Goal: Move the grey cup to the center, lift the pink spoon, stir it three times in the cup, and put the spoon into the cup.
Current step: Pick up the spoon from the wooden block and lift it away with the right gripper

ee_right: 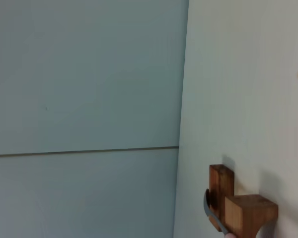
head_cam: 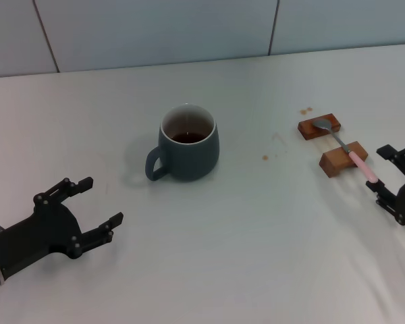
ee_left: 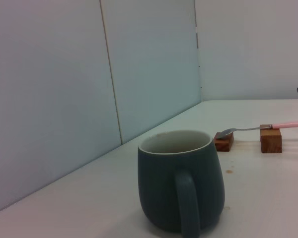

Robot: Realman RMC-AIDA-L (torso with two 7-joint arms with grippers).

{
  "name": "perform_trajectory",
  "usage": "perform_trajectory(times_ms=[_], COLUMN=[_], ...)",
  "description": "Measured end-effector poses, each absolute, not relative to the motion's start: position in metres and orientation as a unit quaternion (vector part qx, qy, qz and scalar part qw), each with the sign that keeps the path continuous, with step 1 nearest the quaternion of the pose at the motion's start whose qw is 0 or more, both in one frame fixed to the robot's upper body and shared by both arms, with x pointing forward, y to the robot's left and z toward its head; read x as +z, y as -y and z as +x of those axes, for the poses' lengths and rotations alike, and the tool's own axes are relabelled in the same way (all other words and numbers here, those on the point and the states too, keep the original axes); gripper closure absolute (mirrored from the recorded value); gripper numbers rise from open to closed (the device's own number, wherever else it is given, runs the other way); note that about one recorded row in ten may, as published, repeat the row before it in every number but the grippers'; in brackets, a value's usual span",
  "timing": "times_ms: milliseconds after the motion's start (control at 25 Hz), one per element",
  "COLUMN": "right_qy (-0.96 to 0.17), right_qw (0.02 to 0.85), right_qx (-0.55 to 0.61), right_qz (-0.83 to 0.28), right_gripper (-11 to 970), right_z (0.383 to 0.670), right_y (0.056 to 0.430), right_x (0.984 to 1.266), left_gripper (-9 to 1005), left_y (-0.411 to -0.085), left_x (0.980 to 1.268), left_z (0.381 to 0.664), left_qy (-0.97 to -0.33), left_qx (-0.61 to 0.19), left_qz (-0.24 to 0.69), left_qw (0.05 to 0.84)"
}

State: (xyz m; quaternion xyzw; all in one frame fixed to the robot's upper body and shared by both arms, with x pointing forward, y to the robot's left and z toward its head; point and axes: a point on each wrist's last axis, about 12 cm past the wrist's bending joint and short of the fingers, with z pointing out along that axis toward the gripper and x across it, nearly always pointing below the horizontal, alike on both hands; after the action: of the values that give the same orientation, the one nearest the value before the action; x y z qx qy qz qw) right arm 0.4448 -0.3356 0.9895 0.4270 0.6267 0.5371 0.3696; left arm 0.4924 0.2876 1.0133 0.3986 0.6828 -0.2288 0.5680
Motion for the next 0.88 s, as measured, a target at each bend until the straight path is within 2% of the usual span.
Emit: perform_trajectory(times_ms=[680, 880], right_qy=[-0.630, -0.633], right_qw=[0.359, 0.365], right_qx=[0.529, 0.523], right_qz=[0.440, 0.439], right_gripper=[173, 406], right_z=[0.4500, 0.4481], right_y=[0.3280, 0.3259], right_x=[0.9840, 0.9820], left_gripper=[157, 158], left_y=[-0.2876, -0.2868], left_x=[1.0120, 1.0117], left_z=[0.4903, 0.4899], left_qy=[-0.683, -0.681], left_qx=[-0.230, -0.229], left_qz=[0.404, 0.409], left_qw=[0.563, 0.562])
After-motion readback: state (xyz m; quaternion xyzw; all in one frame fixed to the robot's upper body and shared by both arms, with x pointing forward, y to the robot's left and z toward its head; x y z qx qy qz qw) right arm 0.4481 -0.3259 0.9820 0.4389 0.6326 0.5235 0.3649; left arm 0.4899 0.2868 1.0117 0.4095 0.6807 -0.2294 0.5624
